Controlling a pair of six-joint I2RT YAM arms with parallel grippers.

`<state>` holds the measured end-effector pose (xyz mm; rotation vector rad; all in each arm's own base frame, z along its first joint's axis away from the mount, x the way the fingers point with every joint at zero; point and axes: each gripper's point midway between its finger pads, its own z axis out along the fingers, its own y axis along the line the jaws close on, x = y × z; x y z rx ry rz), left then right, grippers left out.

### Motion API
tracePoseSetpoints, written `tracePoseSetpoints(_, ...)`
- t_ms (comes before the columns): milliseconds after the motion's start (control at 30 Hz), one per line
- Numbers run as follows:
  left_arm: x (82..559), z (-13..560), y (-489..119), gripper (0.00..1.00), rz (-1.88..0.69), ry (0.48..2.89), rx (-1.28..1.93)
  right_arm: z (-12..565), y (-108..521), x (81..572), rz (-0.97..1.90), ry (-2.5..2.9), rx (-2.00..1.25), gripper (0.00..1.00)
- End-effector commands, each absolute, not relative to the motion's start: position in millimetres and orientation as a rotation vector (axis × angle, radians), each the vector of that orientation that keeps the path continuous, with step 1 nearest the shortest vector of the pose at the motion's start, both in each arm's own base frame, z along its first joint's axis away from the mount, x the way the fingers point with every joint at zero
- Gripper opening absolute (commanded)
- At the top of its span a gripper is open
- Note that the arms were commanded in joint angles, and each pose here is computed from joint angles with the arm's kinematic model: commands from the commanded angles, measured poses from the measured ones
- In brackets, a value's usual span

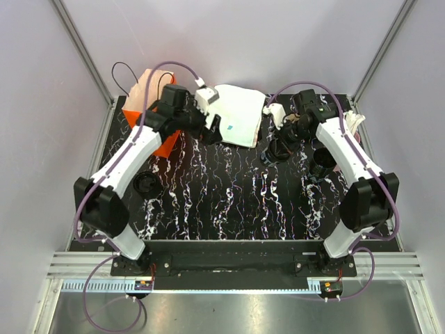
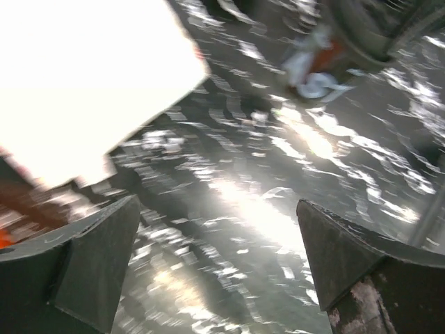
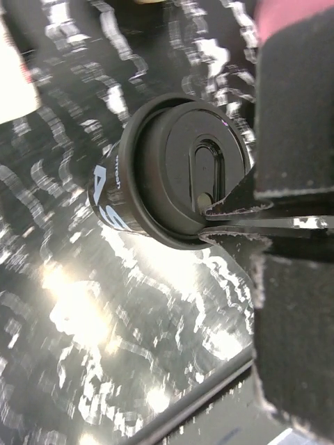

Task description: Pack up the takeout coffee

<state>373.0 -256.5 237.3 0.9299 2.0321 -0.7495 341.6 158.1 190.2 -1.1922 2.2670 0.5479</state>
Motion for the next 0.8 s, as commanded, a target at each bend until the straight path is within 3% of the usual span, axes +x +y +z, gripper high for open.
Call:
tracePoseSetpoints(0, 388.0, 301.3, -199.7, 0.99, -0.397, 1.920, 0.797, 170.8, 129.2, 362.2, 0.317, 2.410, -1.086, 0.00)
tracePoseSetpoints(333, 371.2, 322.2, -116.6, 0.99, -0.127, 1.945, 0.609, 142.4, 100.8, 385.0, 0.090, 2.575, -1.078, 0.00)
tracePoseSetpoints(767, 367.0, 300.6, -92.6, 0.99, -0.043, 1.998, 0.538, 135.1, 89.2, 390.6, 0.004, 2.637, -1.113, 0.00)
